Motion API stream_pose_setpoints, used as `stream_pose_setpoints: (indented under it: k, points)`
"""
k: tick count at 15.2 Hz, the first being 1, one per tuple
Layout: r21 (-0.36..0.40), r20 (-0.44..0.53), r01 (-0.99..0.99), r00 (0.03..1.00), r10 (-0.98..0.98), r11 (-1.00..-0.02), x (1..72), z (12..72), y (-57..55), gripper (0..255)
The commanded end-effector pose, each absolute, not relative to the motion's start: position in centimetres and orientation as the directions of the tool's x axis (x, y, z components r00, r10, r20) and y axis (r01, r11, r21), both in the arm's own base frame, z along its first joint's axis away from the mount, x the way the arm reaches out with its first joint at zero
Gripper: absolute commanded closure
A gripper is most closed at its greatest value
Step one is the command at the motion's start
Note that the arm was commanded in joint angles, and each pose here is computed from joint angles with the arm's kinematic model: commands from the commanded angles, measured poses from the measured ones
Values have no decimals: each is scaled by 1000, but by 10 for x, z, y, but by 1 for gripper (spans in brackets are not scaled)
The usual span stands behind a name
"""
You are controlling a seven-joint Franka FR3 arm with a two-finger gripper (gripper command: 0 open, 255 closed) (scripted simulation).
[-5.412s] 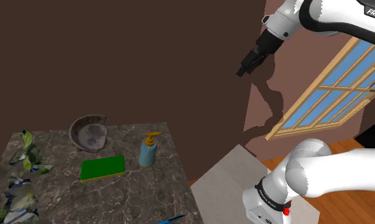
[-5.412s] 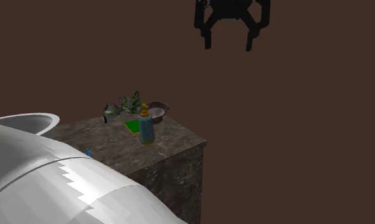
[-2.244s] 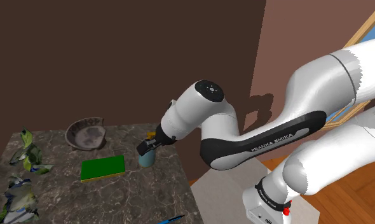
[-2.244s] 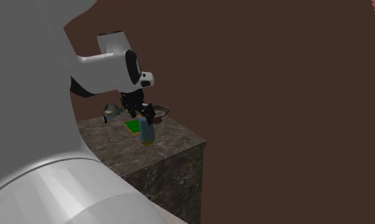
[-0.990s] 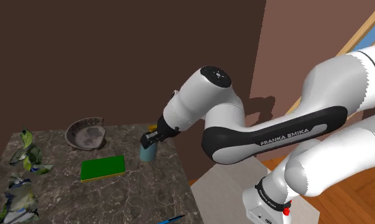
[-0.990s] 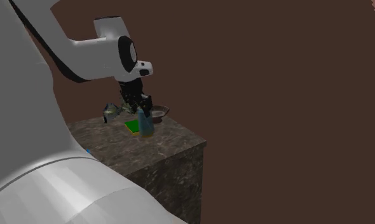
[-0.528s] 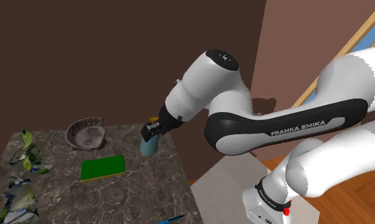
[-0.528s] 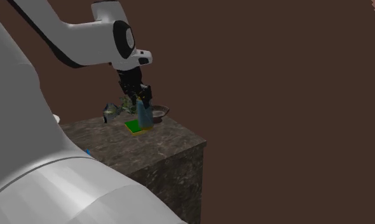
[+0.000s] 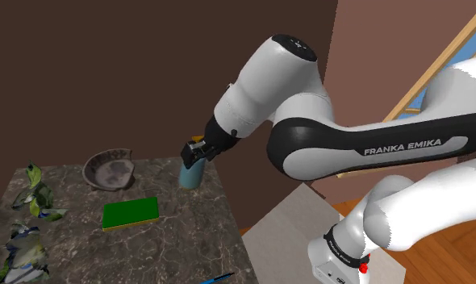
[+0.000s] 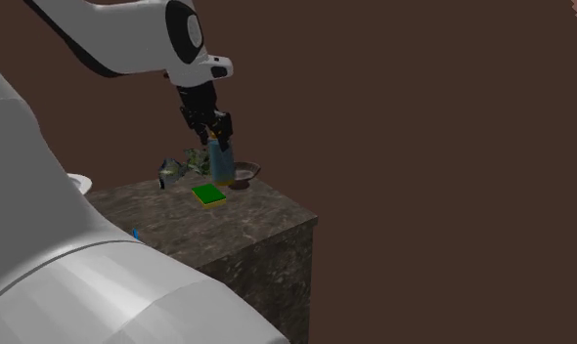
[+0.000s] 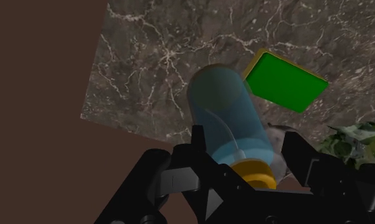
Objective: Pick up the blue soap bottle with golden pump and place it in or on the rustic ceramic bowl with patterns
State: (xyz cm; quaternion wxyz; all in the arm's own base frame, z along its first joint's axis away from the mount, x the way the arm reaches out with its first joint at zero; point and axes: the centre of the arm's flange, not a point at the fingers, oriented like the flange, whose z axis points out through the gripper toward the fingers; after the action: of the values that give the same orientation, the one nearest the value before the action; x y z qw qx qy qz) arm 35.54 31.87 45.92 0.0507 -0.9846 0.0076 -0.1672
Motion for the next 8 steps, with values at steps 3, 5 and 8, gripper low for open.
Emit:
stream_pose_setpoints:
  k: [3, 5, 8]
  points:
    - [-102, 328, 2, 944, -32, -995, 355, 481, 319, 255]
    - [-102, 328, 2, 944, -32, -995, 355, 492, 319, 255]
    - [-102, 328, 2, 944, -32, -995, 355, 507, 319, 255]
